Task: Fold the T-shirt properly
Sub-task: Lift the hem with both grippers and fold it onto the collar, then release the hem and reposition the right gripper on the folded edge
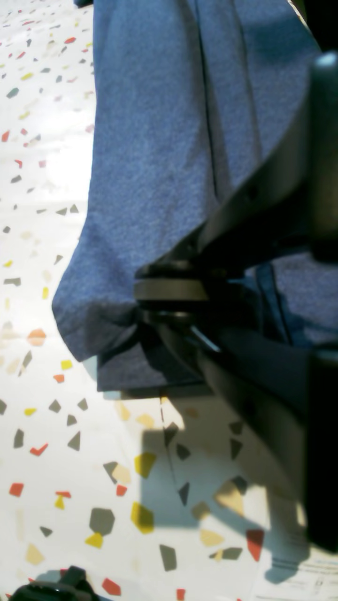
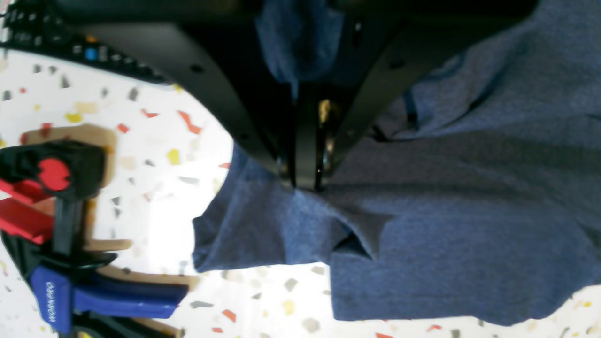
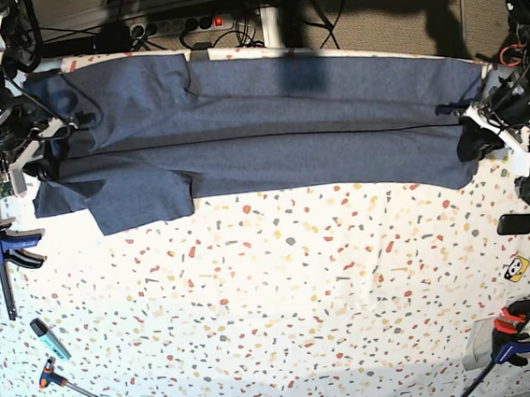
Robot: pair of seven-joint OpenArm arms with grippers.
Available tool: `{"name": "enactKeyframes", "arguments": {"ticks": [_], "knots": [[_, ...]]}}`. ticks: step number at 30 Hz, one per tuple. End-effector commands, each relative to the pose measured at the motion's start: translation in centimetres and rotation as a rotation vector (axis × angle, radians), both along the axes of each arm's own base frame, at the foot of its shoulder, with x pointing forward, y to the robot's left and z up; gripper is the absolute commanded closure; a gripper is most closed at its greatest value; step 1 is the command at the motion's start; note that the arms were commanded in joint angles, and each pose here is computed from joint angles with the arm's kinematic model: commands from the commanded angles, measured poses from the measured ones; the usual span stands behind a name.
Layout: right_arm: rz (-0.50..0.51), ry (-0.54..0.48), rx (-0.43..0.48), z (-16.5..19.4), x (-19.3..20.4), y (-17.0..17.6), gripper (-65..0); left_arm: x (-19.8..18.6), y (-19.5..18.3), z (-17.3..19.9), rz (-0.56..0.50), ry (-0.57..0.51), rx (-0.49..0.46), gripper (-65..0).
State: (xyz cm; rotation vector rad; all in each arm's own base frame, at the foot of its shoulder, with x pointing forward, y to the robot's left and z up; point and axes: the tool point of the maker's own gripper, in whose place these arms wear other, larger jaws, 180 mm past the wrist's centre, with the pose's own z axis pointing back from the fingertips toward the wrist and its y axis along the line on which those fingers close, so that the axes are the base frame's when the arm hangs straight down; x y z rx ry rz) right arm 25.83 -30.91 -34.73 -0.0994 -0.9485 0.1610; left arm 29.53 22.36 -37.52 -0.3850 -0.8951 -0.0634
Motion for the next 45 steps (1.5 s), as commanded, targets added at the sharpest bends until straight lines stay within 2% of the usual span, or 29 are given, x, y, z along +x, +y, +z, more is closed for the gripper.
{"name": "enactKeyframes", "arguments": {"ticks": [1,5,7,9,11,12,17,21,26,29,36,45], "knots": [[0.004,-0.032,-0.021,1.2,0.6,-0.4,0.0,0.7,0.4,1.4,-0.003,-0.048,0.008,0.0],[-0.007,0.03,-0.025,0.3,-0.1,-0.6,-0.3,0.5,0.7,1.0,-0.009,-0.036,0.044,0.0],[-0.011,0.046,-0.026,0.1,-0.2,-0.7,-13.9,0.4,0.9,0.8,-0.011,-0.031,0.06,-0.1],[-0.011,0.041,-0.025,0.2,-0.2,-0.7,-25.5,0.4,0.9,0.8,-0.01,-0.031,0.06,-14.7],[-0.01,0.026,-0.016,0.5,0.2,-0.6,-31.3,0.5,0.9,0.9,-0.009,-0.034,0.058,-25.1],[-0.01,0.016,-0.011,0.7,0.5,-0.5,-31.6,0.6,0.9,1.0,-0.01,-0.036,0.058,-26.8],[-0.011,-0.038,0.035,2.3,2.5,-0.1,-31.6,1.1,1.4,2.7,-0.033,-0.078,0.101,-26.7],[-0.003,-0.095,0.135,4.3,4.7,1.0,-31.6,1.8,2.2,4.6,-0.023,-0.116,0.145,-26.7],[0.028,-0.136,0.215,6.9,7.5,2.2,-31.6,2.2,1.8,5.2,-0.013,-0.161,0.124,-26.7],[0.077,-0.079,0.229,6.6,8.8,3.2,-31.6,2.5,1.8,5.8,-0.005,-0.196,0.115,-26.7],[0.105,0.095,0.193,1.8,11.8,3.9,-31.6,2.5,1.8,5.7,-0.006,-0.191,0.116,-26.7],[0.055,0.163,0.26,-0.2,13.3,2.9,-31.6,2.5,1.8,5.7,-0.006,-0.191,0.117,-26.7]]}}
